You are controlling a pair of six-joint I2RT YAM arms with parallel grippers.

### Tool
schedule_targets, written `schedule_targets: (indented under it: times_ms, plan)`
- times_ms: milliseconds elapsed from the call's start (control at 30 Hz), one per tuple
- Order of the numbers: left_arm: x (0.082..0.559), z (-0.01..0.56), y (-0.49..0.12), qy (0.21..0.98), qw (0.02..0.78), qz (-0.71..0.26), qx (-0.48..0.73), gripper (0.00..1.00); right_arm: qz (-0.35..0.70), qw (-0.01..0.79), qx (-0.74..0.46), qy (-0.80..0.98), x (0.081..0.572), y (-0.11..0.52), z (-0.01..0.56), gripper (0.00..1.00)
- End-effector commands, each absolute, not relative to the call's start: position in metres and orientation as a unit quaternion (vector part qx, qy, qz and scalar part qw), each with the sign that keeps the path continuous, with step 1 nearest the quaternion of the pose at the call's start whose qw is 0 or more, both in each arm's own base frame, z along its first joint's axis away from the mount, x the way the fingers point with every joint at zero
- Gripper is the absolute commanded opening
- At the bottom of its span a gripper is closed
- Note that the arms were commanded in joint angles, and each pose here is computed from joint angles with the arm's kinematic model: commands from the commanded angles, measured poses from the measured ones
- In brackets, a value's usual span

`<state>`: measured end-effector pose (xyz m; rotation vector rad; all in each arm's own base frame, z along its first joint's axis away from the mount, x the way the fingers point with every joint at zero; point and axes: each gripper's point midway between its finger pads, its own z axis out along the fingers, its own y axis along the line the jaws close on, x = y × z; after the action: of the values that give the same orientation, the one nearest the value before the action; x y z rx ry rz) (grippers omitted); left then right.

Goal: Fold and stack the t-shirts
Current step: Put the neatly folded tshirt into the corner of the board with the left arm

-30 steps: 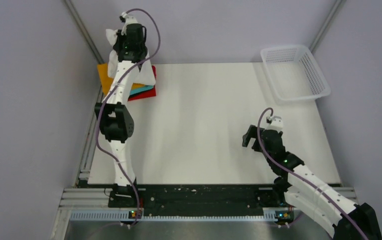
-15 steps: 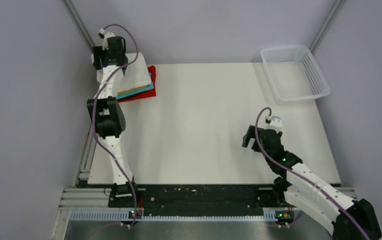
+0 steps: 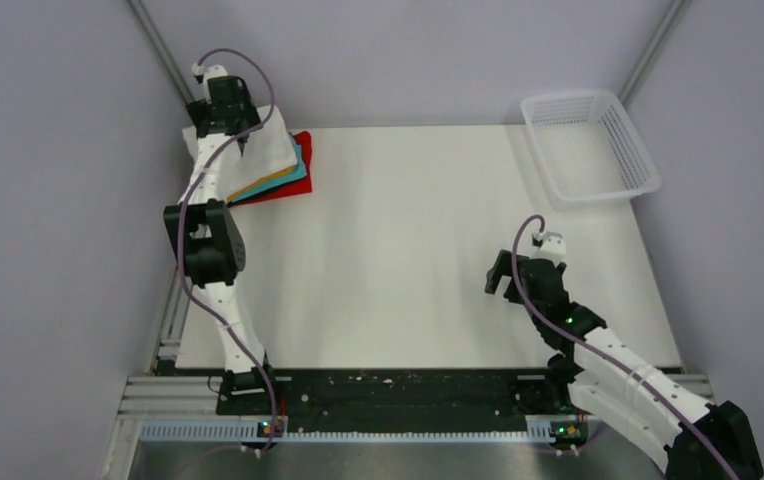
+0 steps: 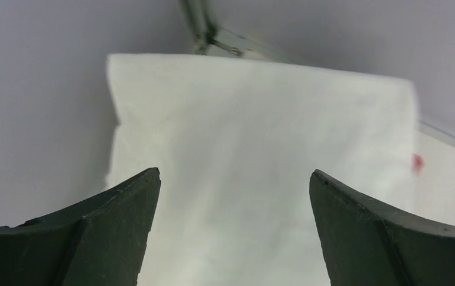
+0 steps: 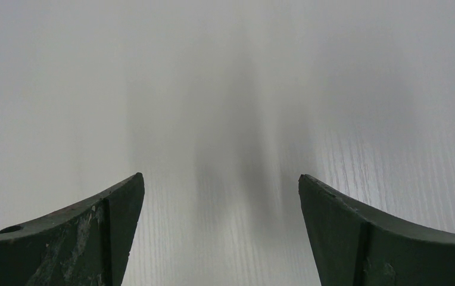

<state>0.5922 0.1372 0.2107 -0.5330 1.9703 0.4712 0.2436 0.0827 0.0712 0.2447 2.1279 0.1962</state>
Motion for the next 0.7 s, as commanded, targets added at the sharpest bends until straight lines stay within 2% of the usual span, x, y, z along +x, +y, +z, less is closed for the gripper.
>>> schedule_targets:
  times_ms: [0, 100, 367, 533, 667]
  plan:
    - [0.601, 0.267, 0.063, 0.797, 0.572, -0.024, -0.194, 0.99, 0.094, 0.510, 0.106, 0.848, 0.251, 0.084, 0.096, 0.99]
    - [0.609, 0.243, 0.032, 0.807, 0.549, -0.111, -0.184, 0.98, 0.097, 0.514, 0.107, 0.845, 0.250, 0.084, 0.097, 0.99]
    - [0.620, 0.158, -0.032, 0.835, 0.429, -0.284, -0.196, 0.99, 0.096, 0.514, 0.107, 0.846, 0.251, 0.084, 0.096, 0.99]
    - [0.618, 0.117, -0.046, 0.851, 0.396, -0.281, -0.200, 0.99, 0.096, 0.508, 0.105, 0.850, 0.251, 0.085, 0.090, 0.99]
    - [0.615, 0.114, -0.049, 0.859, 0.393, -0.269, -0.187, 0.99, 0.099, 0.508, 0.103, 0.850, 0.252, 0.087, 0.094, 0.99]
